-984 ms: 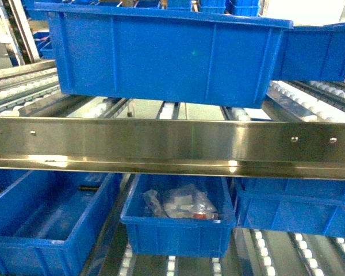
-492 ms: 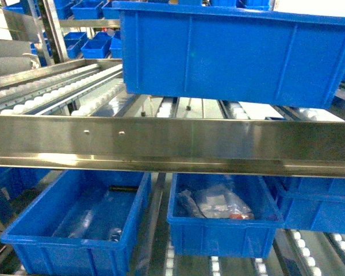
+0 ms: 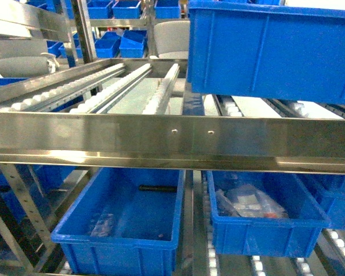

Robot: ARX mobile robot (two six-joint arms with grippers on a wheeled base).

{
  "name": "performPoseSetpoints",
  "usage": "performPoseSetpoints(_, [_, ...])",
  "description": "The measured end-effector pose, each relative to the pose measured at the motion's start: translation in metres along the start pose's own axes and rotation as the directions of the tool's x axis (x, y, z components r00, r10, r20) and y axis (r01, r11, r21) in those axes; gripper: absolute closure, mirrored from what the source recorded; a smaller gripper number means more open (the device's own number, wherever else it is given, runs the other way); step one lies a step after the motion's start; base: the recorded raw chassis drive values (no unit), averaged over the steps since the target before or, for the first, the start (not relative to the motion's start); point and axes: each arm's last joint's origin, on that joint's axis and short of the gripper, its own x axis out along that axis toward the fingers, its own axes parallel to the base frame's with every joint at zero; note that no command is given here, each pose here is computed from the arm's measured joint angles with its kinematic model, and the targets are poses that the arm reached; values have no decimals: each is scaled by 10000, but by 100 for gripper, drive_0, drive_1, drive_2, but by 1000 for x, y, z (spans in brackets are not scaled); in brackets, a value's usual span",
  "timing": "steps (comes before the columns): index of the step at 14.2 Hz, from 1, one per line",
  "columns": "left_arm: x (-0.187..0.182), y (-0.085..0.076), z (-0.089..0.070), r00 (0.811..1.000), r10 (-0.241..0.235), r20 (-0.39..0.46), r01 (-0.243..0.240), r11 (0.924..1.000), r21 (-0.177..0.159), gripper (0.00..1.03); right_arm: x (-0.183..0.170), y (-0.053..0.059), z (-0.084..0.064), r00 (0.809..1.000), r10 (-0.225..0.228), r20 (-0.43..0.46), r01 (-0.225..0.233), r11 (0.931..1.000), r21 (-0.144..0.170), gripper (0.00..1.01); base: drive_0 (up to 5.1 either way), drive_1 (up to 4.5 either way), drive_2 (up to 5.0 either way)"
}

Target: Move flower gift bag to table near conveyor

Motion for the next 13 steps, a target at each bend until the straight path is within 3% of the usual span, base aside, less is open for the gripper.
performPoseSetpoints(7, [0, 0, 0, 10000, -7, -18, 7, 10000, 4, 101, 0, 0, 0, 10000, 0, 4, 0, 10000, 1, 98, -431, 38, 420])
performPoseSetpoints(13, [0, 0, 0, 10000, -8, 1, 8, 10000, 0, 101, 0, 0, 0, 10000, 0, -11, 0, 10000, -3, 98, -494, 245, 245])
